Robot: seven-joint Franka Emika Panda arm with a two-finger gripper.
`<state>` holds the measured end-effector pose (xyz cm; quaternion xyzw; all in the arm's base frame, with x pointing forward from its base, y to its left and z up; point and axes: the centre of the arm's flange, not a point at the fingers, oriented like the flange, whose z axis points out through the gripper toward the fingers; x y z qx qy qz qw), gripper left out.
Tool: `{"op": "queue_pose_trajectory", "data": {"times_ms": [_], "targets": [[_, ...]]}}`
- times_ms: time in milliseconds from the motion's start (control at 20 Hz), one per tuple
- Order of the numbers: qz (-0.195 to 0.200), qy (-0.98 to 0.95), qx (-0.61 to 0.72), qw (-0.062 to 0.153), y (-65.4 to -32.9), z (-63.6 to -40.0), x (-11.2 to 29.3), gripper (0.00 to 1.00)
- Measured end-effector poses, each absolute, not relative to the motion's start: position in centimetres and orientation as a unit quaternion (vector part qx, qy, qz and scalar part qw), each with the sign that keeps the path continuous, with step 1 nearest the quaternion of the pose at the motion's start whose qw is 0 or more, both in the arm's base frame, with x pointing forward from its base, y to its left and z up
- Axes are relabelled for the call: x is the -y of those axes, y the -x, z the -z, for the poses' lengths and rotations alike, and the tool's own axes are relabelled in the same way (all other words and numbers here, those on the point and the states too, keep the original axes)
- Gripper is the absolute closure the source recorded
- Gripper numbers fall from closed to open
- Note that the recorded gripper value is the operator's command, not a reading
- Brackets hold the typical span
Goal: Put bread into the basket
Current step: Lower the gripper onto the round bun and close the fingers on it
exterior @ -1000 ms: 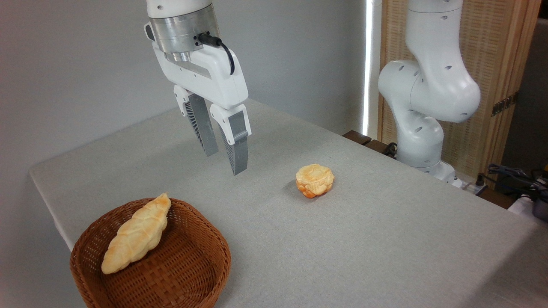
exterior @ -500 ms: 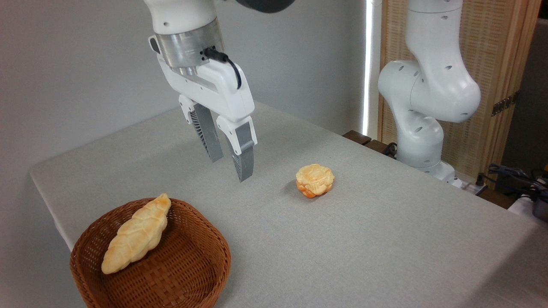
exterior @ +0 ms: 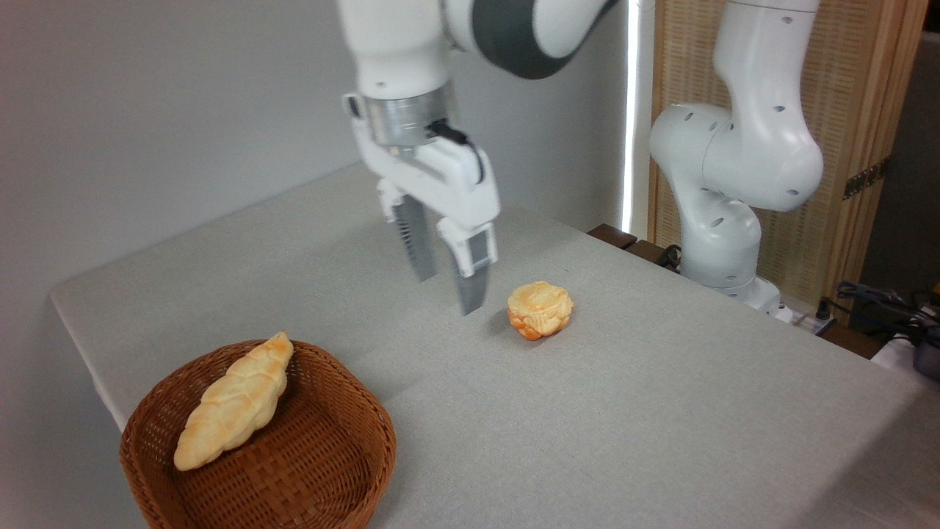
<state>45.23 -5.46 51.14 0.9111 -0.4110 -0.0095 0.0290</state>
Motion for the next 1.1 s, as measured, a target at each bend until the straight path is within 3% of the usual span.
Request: {"op": "queue_pose_trajectory", "data": {"times_ms": [250,500,800,850,1000,1050,1100], "targets": [[0.041,-0.889,0.455,0.04,-37.3,-47.3,5.9,0.0],[0.064,-0.881,0.466,0.046,-36.3,-44.4,6.7,0.0],[0.099,-0.869,0.485,0.006,-36.1,-42.5,6.1,0.0],[0.099,-0.868,0.486,0.004,-36.1,-42.4,6.1,0.05],[0.091,-0.868,0.487,0.0,-36.3,-42.2,6.2,0.58],[0.087,-0.869,0.488,-0.001,-36.4,-42.2,6.2,0.65],[0.083,-0.869,0.488,-0.003,-36.5,-42.2,6.2,0.66]]}}
